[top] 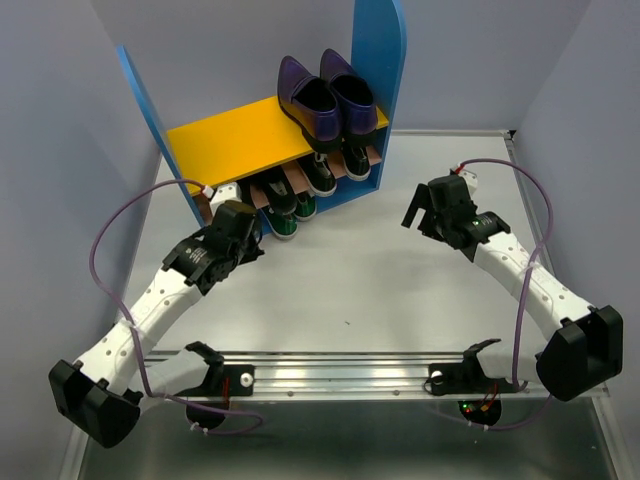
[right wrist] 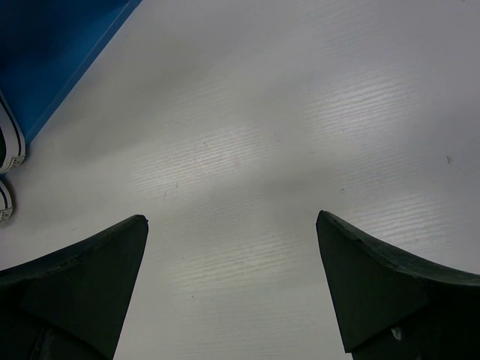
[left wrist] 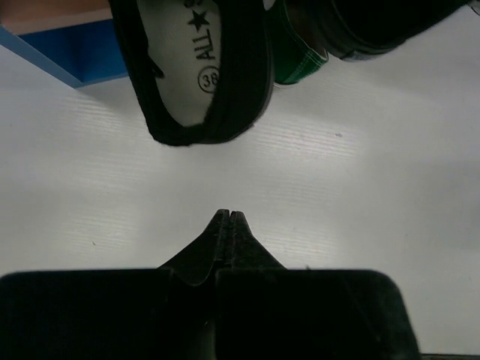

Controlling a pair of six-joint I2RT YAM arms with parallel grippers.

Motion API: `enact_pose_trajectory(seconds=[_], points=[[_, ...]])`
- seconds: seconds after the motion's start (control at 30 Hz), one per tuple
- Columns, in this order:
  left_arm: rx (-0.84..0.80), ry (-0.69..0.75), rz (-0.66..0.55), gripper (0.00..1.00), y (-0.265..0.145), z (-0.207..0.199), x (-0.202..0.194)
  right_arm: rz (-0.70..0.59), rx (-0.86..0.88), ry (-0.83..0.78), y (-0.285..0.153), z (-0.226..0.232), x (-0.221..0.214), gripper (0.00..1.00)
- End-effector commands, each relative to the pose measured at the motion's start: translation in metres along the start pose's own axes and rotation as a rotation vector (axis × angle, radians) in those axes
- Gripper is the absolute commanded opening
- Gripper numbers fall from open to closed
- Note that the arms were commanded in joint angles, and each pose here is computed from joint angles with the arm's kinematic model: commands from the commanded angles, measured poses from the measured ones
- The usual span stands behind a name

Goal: Place and organize the shoes onto the shoe shelf

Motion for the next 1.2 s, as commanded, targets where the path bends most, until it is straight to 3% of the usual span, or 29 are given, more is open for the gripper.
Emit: enact_pose_trajectory(seconds=[0.0,0.27,0.5,0.8,1.03,1.17], points=[[0.061,0.003,-0.104,0.00,0.017,0.003,0.023,-0.081,0.034,0.041,-0.009,0.005,0.019,1.00],[0.166,0.049,-0.183,0.00,0.039,0.008,0.055,-0.091,0.036,0.049,-0.013,0.003,0.020,1.00],[0.176,0.053,-0.263,0.00,0.032,0.001,0.090,-0.100,0.041,0.053,-0.016,0.002,0.020,1.00],[0.159,0.073,-0.238,0.00,0.033,-0.006,0.095,-0.111,0.041,0.064,-0.020,0.001,0.021,1.00],[0.046,0.074,-0.187,0.00,0.007,-0.006,0.081,-0.119,0.017,0.059,-0.024,-0.005,0.019,1.00],[-0.118,0.116,-0.166,0.00,-0.019,-0.007,0.069,-0.129,-0.004,0.039,-0.024,-0.007,0.022,1.00]])
Point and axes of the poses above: each gripper's point midway between its finger pads, its own y axis out along the fingers, its own z axis along the line the jaws close on, x = y × z, the point moved 8 cm from there along -y, back along the fingers, and after that the axes turned 9 degrees about -y, right-handed, at the moved point
